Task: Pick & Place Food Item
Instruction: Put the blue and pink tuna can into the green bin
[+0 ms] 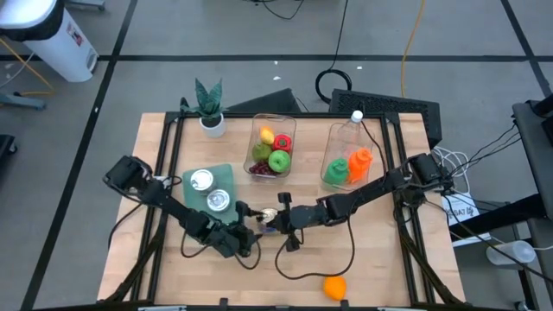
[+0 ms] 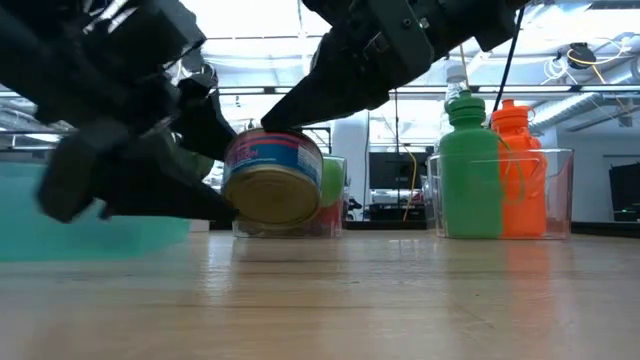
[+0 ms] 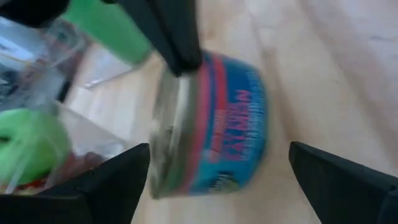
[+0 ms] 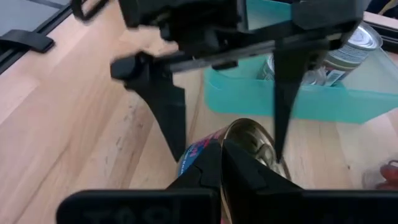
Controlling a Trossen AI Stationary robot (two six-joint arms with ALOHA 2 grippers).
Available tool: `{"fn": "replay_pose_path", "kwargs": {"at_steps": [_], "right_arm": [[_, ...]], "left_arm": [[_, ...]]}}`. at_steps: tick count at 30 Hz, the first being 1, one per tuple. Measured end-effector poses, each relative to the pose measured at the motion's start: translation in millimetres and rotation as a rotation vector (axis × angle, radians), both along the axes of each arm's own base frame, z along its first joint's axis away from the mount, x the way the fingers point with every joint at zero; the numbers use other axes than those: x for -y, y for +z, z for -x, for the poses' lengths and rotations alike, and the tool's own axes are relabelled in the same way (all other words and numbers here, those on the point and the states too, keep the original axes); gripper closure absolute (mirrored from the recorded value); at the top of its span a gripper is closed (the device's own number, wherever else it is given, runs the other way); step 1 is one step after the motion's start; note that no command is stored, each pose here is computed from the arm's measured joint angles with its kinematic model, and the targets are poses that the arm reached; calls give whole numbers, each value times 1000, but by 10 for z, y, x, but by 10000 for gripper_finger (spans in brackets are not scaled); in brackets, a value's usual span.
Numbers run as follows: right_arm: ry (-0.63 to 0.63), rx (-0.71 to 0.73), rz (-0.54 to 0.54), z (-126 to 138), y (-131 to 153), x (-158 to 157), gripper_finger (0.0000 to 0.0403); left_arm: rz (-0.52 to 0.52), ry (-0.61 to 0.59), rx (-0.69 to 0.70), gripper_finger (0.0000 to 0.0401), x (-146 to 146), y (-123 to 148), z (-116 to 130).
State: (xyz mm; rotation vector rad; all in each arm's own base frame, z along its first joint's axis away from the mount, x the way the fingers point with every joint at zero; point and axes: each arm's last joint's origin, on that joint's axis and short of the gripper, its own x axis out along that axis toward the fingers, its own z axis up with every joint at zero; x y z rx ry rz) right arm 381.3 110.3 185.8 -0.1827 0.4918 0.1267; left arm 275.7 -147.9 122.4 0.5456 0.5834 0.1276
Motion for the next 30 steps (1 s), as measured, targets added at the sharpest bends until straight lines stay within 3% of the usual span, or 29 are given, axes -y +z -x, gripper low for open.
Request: {"fn": "replay_pose_path", "kwargs": {"at_steps": [6, 12, 16, 21, 30], "right_arm": [[-1, 4, -12, -2, 5, -5, 403], [-3, 18, -22, -2, 17, -27, 403], [-3, 33, -25, -6, 32, -36, 403], [-15, 43, -23, -12, 43, -23, 403], [28, 52, -12, -8, 51, -55, 392]], "left_arm": [[-35, 10, 57, 20, -52, 30, -85], [-5, 25, 58, 48, -120, 29, -125], [27, 35, 63, 106, -131, 44, -151], [14, 14, 43, 218, -65, 95, -184], [-27, -29, -3, 218, 87, 171, -189]]}}
